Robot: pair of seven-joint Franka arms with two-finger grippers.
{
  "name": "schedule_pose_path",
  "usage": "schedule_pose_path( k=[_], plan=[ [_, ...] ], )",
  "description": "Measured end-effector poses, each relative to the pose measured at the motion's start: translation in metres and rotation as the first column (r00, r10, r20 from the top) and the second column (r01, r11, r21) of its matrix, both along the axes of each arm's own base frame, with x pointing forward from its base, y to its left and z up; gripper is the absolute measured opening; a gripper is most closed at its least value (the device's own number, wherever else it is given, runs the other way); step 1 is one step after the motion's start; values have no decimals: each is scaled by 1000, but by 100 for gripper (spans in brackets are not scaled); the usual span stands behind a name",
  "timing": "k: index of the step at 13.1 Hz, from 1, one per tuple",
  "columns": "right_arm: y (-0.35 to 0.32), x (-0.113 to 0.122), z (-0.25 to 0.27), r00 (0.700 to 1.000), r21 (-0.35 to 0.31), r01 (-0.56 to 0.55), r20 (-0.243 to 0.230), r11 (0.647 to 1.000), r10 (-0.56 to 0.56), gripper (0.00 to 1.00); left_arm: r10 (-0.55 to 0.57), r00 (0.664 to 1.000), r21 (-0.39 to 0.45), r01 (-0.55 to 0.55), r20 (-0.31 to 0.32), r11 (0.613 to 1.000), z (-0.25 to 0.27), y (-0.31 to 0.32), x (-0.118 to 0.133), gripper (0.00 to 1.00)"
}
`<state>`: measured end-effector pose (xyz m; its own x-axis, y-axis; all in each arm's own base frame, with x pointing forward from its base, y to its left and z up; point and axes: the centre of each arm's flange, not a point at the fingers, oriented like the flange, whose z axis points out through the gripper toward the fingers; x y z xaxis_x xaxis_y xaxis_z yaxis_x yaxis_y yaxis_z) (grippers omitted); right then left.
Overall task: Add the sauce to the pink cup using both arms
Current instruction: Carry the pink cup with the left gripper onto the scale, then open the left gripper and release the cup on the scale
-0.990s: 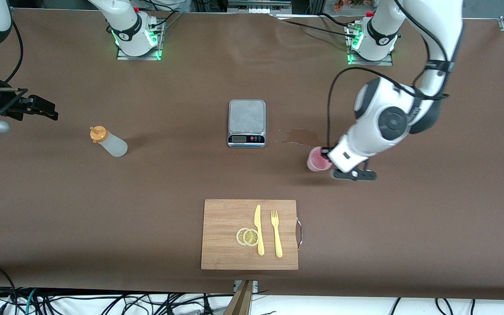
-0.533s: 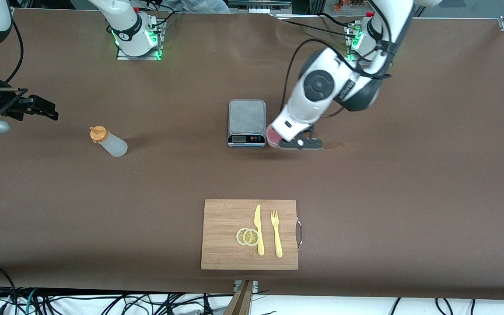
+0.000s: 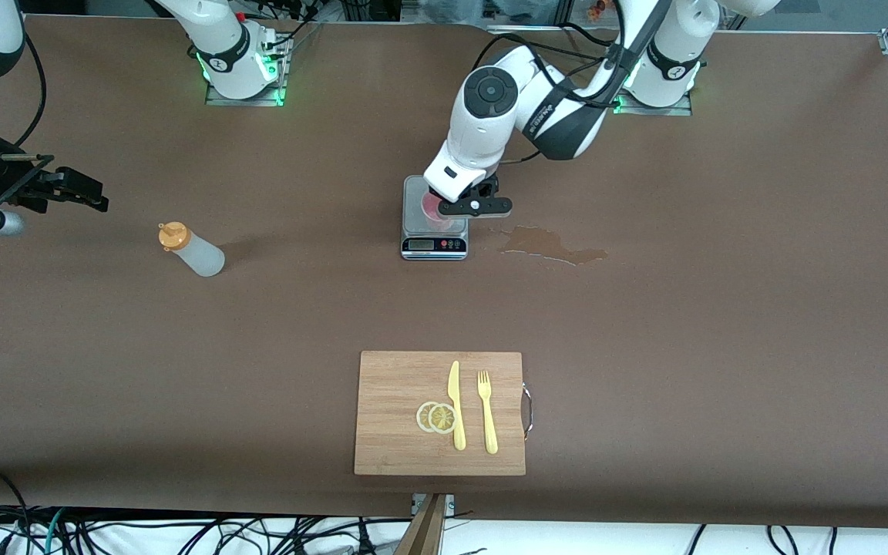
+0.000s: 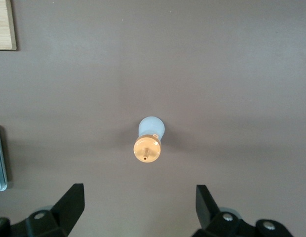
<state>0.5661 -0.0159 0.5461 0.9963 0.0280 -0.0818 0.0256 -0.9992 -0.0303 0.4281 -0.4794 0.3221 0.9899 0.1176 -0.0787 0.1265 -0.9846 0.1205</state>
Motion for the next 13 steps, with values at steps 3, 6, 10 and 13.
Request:
schedule_pose_path(
  k=[3, 6, 10, 13],
  plan=[
    [2, 4, -12, 1000, 2, -2, -23, 1000, 2, 100, 2, 1000, 2, -2, 5, 1000, -17, 0, -13, 3],
    [2, 9, -26, 999, 1, -3, -46, 1000, 3, 100, 8, 1000, -8, -8, 21, 1000, -30, 4, -18, 3],
    [-3, 9, -28, 995, 13, -90, -47, 996, 90, 100, 8, 1000, -6, -8, 20, 1000, -35, 0, -28, 3],
    [-27, 10, -33, 977, 37, -204, -47, 978, 206, 100, 12, 1000, -4, -12, 18, 1000, -36, -1, -30, 17]
  ],
)
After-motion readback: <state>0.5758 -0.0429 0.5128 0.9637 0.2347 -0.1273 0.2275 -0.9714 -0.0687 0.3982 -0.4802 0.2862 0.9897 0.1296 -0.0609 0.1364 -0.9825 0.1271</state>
